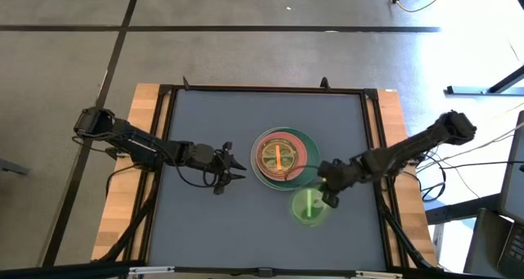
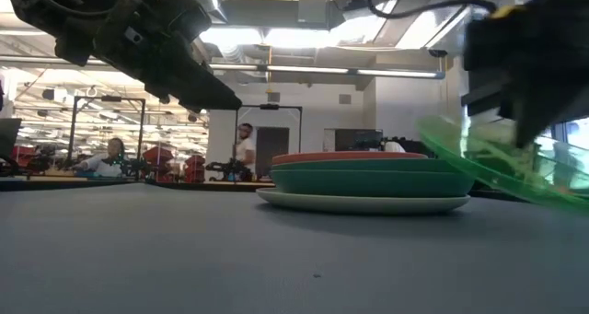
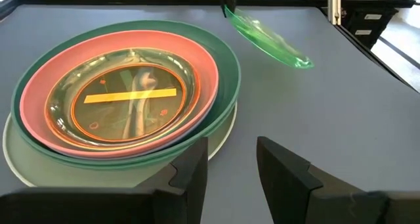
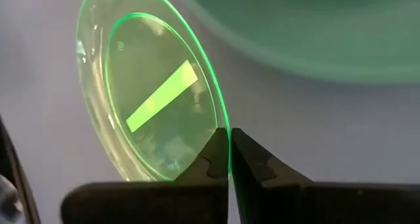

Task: Stack plastic plates
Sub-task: Stack the transparent green plate on top of the transparent orange plate

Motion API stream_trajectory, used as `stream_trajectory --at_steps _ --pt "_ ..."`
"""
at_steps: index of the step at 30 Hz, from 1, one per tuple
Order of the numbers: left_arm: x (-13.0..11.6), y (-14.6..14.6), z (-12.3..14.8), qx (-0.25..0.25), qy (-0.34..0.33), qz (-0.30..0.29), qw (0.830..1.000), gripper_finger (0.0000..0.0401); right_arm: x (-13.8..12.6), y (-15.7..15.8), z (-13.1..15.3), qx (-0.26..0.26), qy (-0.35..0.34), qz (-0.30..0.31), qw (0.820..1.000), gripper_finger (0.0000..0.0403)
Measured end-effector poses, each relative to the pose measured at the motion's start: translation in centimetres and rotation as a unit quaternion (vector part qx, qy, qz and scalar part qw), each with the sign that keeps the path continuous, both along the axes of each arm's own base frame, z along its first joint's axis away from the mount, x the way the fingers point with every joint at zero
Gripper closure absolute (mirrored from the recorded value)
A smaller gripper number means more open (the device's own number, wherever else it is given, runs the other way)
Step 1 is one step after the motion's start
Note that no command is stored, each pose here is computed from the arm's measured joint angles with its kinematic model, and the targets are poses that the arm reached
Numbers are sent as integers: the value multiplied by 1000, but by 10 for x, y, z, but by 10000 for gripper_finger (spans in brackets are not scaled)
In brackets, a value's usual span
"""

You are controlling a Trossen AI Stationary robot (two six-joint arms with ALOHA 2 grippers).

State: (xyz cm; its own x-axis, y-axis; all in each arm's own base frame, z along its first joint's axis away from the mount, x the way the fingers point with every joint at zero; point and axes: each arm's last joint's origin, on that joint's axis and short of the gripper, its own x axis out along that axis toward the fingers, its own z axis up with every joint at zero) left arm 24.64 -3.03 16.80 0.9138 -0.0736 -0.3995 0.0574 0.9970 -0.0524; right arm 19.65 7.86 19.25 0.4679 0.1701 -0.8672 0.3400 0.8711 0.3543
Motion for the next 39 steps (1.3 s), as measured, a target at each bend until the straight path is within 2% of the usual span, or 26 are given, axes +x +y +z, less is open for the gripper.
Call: stream_trajectory --at_steps 5,9,12,17,22,26,32,39 --pt "0 0 0 0 0 0 1000 277 16 -18 11 2 -82 -15 996 403" --pt "0 0 0 0 0 0 1000 277 30 -36 22 -12 -158 -44 986 403" --pt "0 0 0 0 -2 0 1000 277 37 -52 27 -37 -196 -69 978 402" --pt "0 0 0 0 -1 0 1000 277 42 -80 32 -106 -226 -124 961 402" --pt "0 0 0 0 -1 0 1000 277 47 -101 38 -146 -260 -141 944 402" --pt "0 0 0 0 0 0 1000 277 53 -112 34 -166 -265 -151 938 402" --pt "0 0 0 0 0 0 1000 277 66 -115 9 -170 -219 -139 951 402" --pt "0 0 0 0 1 0 1000 277 65 -115 -1 -172 -186 -125 959 402"
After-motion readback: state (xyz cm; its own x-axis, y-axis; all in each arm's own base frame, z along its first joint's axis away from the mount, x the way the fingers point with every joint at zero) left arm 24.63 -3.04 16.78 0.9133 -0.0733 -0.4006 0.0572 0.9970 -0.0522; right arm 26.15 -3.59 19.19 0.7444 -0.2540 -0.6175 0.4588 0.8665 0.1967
